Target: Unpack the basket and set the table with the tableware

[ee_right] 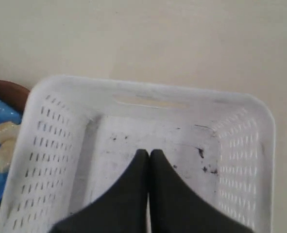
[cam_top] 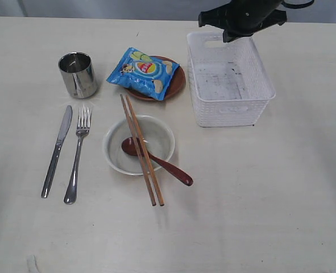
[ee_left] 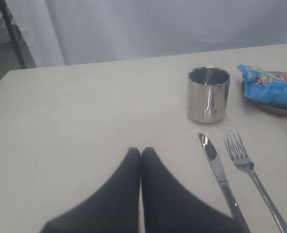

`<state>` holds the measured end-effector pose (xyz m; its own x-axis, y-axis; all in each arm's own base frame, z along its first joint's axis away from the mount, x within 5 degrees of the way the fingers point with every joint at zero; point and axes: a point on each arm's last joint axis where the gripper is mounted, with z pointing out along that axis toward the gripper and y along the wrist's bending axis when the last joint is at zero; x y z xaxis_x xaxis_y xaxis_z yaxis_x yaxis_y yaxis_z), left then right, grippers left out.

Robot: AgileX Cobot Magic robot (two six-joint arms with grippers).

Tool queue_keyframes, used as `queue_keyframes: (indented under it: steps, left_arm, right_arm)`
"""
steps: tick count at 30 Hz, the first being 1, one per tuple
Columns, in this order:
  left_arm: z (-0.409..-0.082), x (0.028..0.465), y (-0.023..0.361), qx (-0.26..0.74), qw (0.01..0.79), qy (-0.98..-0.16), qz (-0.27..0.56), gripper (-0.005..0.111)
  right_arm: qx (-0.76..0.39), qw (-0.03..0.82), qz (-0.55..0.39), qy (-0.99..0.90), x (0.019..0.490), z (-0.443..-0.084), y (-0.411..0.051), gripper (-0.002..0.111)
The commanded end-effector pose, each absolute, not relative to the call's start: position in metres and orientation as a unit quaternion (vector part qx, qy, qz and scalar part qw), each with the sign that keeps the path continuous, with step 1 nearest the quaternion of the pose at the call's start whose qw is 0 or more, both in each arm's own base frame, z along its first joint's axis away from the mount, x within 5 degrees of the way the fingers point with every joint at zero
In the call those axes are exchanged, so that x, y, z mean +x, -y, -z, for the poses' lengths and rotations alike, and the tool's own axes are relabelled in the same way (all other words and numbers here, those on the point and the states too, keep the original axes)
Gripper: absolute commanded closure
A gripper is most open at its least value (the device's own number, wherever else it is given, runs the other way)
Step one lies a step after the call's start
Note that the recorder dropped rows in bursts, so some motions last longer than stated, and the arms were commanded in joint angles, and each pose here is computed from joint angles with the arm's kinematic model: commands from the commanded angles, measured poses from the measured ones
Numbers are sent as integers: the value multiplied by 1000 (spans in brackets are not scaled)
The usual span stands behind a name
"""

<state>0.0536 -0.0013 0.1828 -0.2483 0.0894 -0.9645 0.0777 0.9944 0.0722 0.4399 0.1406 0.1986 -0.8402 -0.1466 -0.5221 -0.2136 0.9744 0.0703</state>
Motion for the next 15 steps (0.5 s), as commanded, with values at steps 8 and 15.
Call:
queue_keyframes:
  steps: [8, 15]
  left_arm:
    - [-182, 54, 2, 54, 611, -790, -2, 107]
    - [-182, 54, 2, 54, 611, -790, -2, 107]
  right_arm:
    - [-52, 237, -8, -970, 460, -188, -107, 109]
    - [-29, 226, 0, -974, 462, -186, -86, 109]
